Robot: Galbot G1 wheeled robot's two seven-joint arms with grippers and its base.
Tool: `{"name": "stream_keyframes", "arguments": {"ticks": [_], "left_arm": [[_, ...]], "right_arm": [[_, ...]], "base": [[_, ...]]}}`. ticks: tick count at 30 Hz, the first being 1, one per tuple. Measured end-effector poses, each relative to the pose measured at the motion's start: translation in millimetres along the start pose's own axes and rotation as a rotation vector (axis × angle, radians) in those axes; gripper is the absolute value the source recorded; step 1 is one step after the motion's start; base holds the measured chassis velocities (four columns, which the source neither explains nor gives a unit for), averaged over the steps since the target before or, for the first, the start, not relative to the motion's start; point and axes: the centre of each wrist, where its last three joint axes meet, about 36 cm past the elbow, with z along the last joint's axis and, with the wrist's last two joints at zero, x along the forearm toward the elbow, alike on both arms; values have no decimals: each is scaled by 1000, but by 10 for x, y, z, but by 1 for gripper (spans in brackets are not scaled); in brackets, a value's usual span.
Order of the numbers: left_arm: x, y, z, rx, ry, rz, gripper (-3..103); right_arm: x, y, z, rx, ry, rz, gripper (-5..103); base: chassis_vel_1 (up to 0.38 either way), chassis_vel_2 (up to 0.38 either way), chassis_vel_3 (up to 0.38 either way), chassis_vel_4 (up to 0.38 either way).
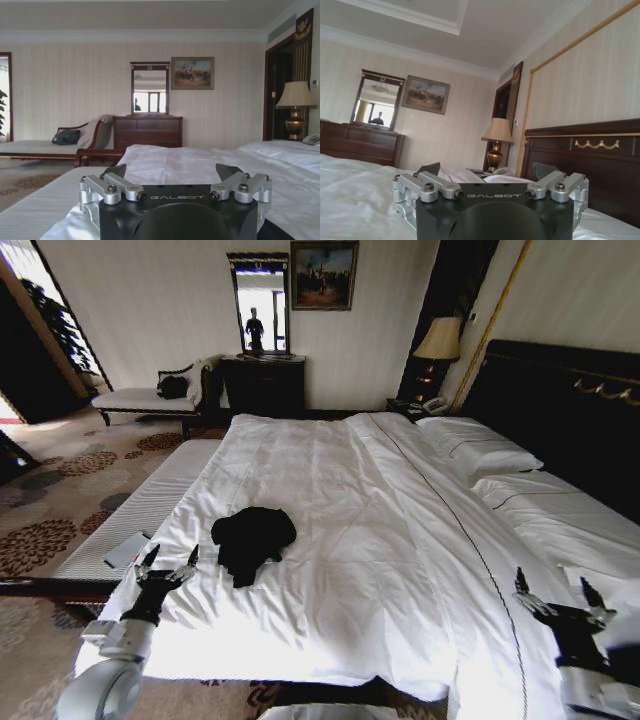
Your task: Fold the clothes on the bed.
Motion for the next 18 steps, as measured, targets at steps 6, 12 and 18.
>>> {"name": "stream_keyframes", "arguments": {"ticks": [6, 12, 18], "left_arm": [[66, -49, -4, -8, 6, 12, 100], [129, -97, 13, -9, 11, 16, 100], [137, -113, -3, 8, 7, 13, 100]], "right_arm": [[-80, 323, -127, -40, 2, -63, 100], [-132, 504, -121, -92, 56, -68, 100], [-120, 507, -33, -85, 140, -50, 100]], "base": [[0, 0, 0, 0], [0, 0, 0, 0], [0, 0, 0, 0]]}}
